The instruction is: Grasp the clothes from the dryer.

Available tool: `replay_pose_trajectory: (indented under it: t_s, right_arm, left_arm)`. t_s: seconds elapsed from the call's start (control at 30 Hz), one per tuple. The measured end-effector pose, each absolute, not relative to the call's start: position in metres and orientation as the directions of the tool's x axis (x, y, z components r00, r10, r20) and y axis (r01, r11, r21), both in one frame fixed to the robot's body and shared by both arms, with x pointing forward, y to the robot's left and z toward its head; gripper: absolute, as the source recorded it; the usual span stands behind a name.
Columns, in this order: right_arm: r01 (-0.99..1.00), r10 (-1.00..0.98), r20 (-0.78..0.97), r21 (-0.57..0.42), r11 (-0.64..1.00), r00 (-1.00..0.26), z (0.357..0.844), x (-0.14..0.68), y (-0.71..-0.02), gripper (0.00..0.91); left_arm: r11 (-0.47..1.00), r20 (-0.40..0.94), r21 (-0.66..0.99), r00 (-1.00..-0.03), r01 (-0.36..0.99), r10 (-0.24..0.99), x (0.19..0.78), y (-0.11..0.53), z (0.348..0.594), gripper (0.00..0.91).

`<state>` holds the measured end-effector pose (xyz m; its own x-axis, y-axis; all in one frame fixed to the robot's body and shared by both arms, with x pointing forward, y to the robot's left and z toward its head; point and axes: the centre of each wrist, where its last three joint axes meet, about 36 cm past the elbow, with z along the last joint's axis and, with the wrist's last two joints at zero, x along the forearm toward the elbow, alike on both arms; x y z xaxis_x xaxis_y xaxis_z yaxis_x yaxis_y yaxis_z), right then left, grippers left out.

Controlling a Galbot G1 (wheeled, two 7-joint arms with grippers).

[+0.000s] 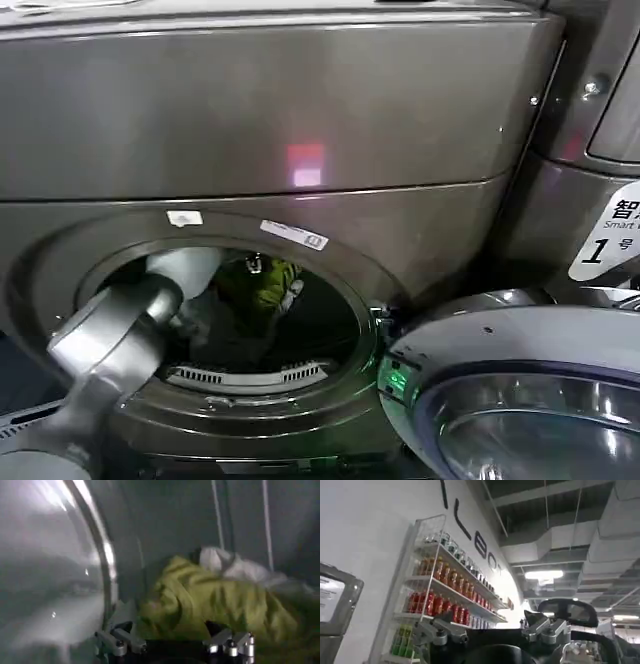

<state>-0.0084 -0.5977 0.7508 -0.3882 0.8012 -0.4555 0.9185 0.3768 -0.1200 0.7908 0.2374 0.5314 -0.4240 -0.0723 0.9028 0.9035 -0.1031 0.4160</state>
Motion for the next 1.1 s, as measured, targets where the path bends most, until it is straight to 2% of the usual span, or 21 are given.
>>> replay_pose_trajectory:
  t_s: [0.2, 0.23, 0.3, 0.5, 0.8, 0.97, 1.1]
  right_arm:
    - [0.920, 0.802, -0.456, -0.122, 0.373, -0.386, 0.750, -0.009, -0.598, 0.907]
    - [0.920, 0.803, -0.456, -0.121, 0.373, -0.385, 0.750, -0.009, -0.598, 0.907]
    - [0.921, 0.803, -0.456, -0.121, 0.372, -0.384, 0.749, -0.009, -0.598, 0.907]
    - [0.922, 0.806, -0.453, -0.119, 0.368, -0.380, 0.748, -0.010, -0.599, 0.907]
    - [0.924, 0.810, -0.451, -0.116, 0.364, -0.376, 0.747, -0.011, -0.601, 0.907]
    - [0.923, 0.809, -0.451, -0.119, 0.365, -0.378, 0.748, -0.010, -0.601, 0.907]
    - [0.922, 0.806, -0.454, -0.123, 0.367, -0.381, 0.750, -0.010, -0.600, 0.907]
  left_arm:
    - [-0.075, 0.918, 0.385, -0.390, 0.920, -0.074, 0.787, 0.238, 0.513, 0.887]
    - [-0.069, 0.921, 0.379, -0.384, 0.923, -0.070, 0.787, 0.239, 0.511, 0.580]
    - [-0.059, 0.926, 0.370, -0.373, 0.927, -0.064, 0.786, 0.241, 0.507, 0.137]
    - [-0.050, 0.934, 0.352, -0.354, 0.935, -0.054, 0.785, 0.243, 0.504, 0.000]
    - [-0.032, 0.935, 0.354, -0.355, 0.935, -0.017, 0.783, 0.245, 0.497, 0.000]
    - [0.008, 0.916, 0.400, -0.400, 0.916, 0.028, 0.782, 0.244, 0.499, 0.000]
    - [0.082, 0.874, 0.466, -0.472, 0.881, 0.111, 0.782, 0.236, 0.503, 0.000]
